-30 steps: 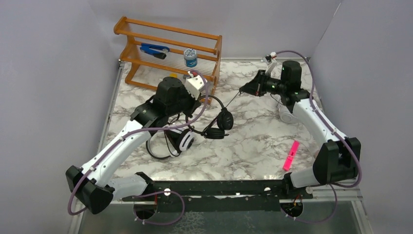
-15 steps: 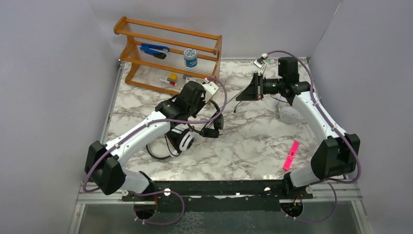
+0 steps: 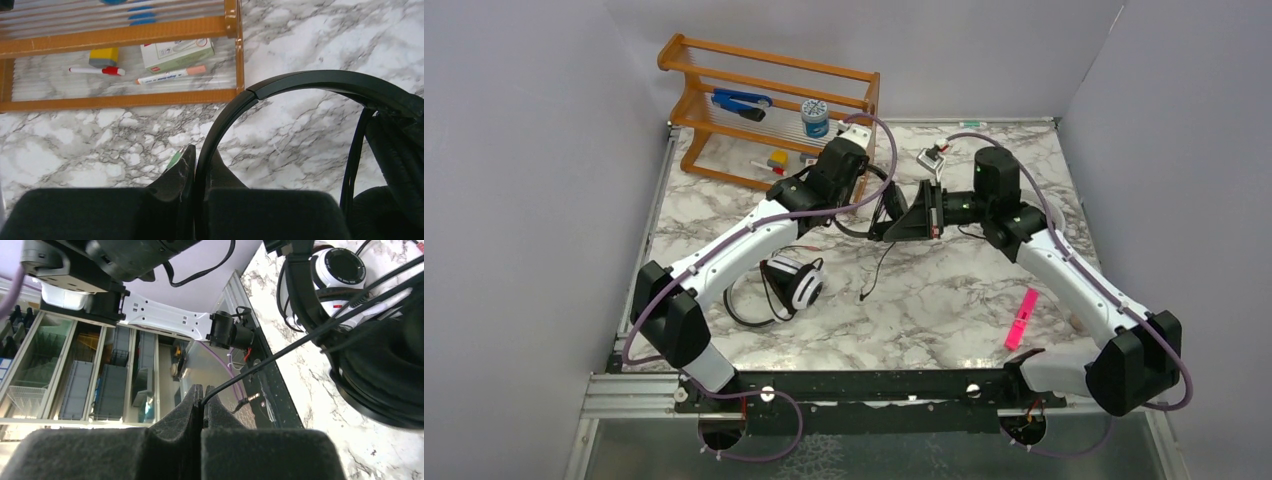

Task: Wrap the headphones
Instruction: Wrap the headphones cable around the headphones.

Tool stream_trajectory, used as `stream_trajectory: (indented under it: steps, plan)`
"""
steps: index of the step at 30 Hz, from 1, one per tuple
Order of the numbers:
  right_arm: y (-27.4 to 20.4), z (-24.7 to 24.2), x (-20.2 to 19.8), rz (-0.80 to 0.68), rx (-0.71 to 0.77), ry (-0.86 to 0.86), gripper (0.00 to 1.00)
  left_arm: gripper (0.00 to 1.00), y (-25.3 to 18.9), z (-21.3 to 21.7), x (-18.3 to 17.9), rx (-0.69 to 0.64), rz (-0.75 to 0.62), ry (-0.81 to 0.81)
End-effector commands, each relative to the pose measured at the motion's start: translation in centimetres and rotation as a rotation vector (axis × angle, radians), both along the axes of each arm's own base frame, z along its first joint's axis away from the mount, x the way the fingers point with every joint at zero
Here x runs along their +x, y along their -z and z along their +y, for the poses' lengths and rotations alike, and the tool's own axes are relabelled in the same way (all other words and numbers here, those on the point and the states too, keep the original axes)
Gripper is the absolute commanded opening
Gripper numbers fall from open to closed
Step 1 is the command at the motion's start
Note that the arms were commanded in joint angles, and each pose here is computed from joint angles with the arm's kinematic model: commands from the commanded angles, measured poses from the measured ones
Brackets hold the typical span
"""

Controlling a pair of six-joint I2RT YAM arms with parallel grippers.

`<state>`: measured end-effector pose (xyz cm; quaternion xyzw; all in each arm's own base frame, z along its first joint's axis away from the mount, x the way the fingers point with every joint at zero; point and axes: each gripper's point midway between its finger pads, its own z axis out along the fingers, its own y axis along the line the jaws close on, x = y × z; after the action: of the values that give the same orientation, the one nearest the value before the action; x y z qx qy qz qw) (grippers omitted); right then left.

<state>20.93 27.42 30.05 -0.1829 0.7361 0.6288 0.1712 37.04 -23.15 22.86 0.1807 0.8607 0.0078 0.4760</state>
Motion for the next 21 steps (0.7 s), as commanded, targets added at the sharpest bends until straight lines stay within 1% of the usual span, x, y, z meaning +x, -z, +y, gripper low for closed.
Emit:
stream_trajectory:
  steps: [1,7,13,16,19,21]
  plan:
    - [-1.9,1.6,-0.1,-0.060,0.043,0.051,0.01,0.00,-3.5,-0.9,1.9,-0.172,-0.065,-0.141]
    - [-0.4,1.4,0.6,-0.140,0.026,0.164,0.04,0.00,-7.6,-2.6,1.7,-0.406,-0.081,-0.167]
    - [0.5,0.4,1.4,-0.242,0.019,0.275,0.05,0.00,-11.5,-4.3,0.3,-0.602,-0.073,-0.109]
    - [0.9,0.0,1.6,-0.272,0.044,0.319,0.06,0.00,-13.3,-4.9,-0.5,-0.679,-0.066,-0.073]
    - [0.5,-0.6,1.7,-0.331,0.071,0.369,0.11,0.00,-14.8,-5.1,-1.2,-0.724,-0.064,-0.040]
    - [0.4,-1.0,1.9,-0.358,0.074,0.403,0.11,0.00,-15.6,-5.1,-1.7,-0.751,-0.062,-0.024]
